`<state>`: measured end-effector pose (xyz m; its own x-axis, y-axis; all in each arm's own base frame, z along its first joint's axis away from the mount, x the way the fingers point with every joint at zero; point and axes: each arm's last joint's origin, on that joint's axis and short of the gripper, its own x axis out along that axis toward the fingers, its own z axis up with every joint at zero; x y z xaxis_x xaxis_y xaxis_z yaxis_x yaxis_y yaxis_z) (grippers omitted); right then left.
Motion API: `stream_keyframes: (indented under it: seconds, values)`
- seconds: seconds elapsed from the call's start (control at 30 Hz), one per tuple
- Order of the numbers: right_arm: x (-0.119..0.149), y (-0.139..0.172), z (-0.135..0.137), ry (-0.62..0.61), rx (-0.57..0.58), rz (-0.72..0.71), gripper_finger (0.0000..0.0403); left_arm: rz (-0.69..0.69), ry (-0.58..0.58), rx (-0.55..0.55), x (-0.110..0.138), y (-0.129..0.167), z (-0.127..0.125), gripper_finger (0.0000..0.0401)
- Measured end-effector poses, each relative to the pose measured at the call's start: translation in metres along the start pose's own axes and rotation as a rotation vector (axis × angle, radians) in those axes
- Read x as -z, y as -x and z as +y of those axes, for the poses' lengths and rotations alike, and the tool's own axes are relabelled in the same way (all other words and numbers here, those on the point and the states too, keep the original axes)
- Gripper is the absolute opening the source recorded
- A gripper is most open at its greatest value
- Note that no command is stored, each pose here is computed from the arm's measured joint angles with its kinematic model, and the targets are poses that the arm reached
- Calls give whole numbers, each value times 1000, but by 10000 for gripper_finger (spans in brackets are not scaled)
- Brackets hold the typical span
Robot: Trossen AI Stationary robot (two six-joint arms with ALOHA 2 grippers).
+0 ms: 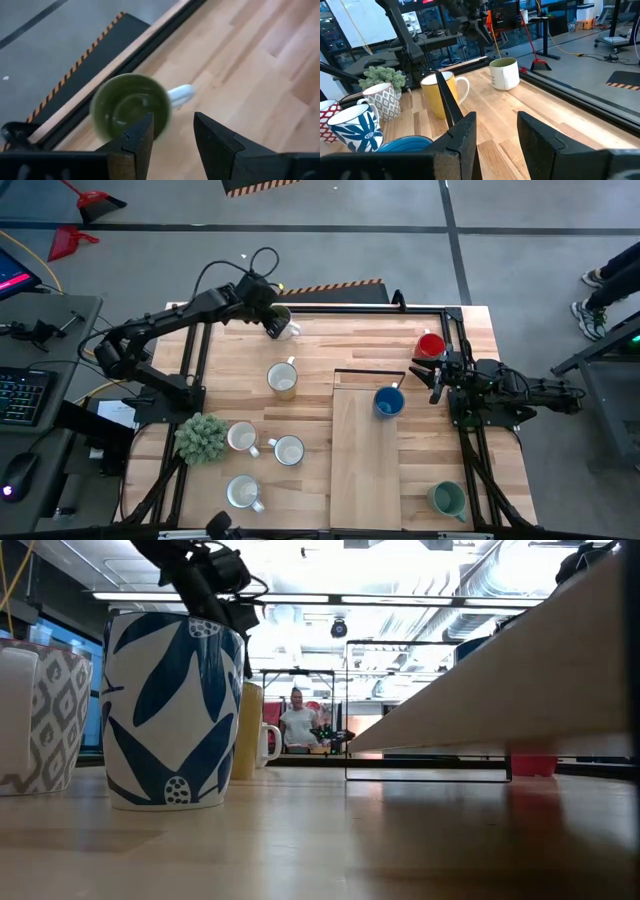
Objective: Place coffee mugs
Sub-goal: Put the white mug on the shelf
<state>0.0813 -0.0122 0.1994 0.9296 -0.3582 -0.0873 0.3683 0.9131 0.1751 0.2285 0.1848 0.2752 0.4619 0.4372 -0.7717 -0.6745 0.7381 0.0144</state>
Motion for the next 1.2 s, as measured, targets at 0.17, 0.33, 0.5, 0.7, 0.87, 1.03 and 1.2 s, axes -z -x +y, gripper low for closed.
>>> stream_keyframes:
  seconds: [0.17,0.33,0.5,0.7,0.87,1.03,1.2]
  values:
    - [0,0,0,-21,-1,0,126,77,21,-20,5,-17,9,162]
    - [0,0,0,-29,-2,1,126,154,-23,-5,10,-45,0,180]
    - [0,0,0,-31,-2,0,126,182,-77,4,13,-59,-6,181]
    - [0,0,0,-32,-4,1,126,233,-108,-2,19,-77,-8,182]
    - [0,0,0,-32,-5,1,126,244,-136,-26,21,-88,-8,182]
    - [0,0,1,-40,-34,8,126,248,-136,-27,22,-97,-8,182]
    - [0,0,1,-87,-37,9,126,243,-138,-17,22,-99,-9,182]
